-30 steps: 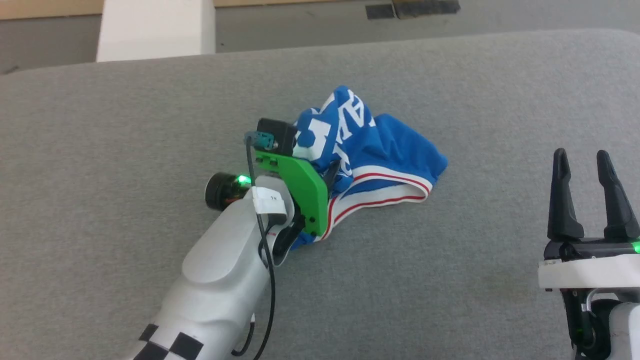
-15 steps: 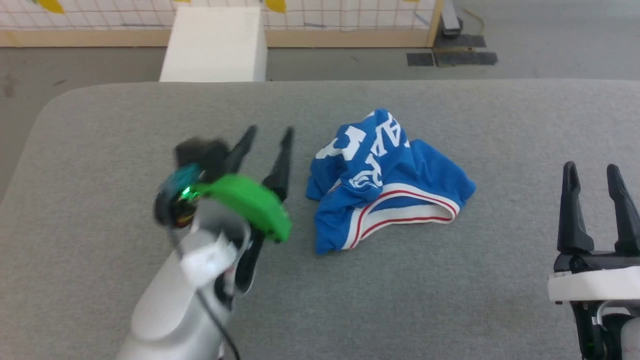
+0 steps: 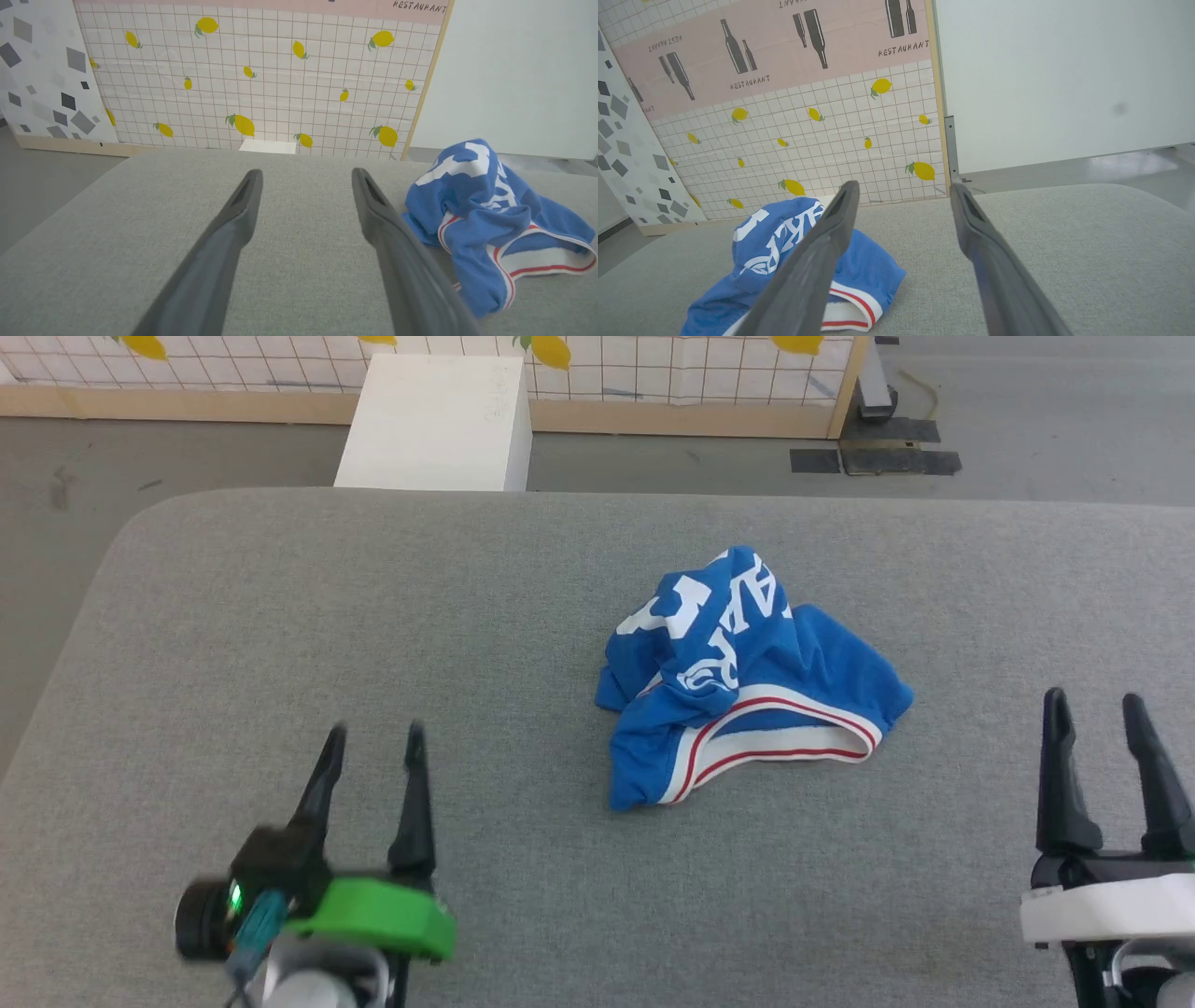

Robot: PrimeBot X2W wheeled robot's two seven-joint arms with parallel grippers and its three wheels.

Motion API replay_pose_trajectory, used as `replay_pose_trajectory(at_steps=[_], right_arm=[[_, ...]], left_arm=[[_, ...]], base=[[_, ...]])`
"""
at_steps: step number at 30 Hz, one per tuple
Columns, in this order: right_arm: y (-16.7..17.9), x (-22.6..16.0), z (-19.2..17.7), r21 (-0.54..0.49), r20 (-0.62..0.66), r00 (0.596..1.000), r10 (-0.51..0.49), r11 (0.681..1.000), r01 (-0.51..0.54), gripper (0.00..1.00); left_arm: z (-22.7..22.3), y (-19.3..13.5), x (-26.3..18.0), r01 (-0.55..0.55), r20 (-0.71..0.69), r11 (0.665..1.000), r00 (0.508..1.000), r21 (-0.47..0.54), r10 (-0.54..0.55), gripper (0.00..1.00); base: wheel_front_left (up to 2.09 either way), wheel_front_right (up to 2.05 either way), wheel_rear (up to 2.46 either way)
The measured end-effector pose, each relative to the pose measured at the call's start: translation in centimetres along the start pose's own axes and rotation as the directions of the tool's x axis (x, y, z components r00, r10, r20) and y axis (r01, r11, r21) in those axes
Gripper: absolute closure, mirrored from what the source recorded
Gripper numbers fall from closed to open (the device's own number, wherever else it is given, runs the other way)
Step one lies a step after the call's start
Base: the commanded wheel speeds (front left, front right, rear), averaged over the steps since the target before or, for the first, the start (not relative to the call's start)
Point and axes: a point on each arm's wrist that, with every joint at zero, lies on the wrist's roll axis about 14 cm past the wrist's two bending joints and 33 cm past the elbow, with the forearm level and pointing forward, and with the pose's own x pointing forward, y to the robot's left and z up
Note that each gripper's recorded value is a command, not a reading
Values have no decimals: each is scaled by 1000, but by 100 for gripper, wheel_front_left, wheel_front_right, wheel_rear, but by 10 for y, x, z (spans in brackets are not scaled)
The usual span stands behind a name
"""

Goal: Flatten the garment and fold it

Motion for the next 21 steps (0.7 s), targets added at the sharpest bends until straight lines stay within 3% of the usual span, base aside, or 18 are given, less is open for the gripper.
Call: replay_pose_trajectory(at_steps=[7, 14, 21], right_arm=[[-3, -9, -21, 19, -63, 998, -12, 1000, 13, 0], [3, -6, -28, 2, -94, 995, 9, 1000, -9, 0], [32, 39, -25, -25, -209, 974, 84, 995, -92, 0]], left_arm=[[-17, 26, -29, -146, -57, 988, 988, -53, 143, 0], [-9, 24, -34, -127, -22, 990, 992, -58, 126, 0], [-12, 22, -36, -124, -25, 991, 992, -58, 123, 0]], base=[[0, 0, 0], [0, 0, 0], [0, 0, 0]])
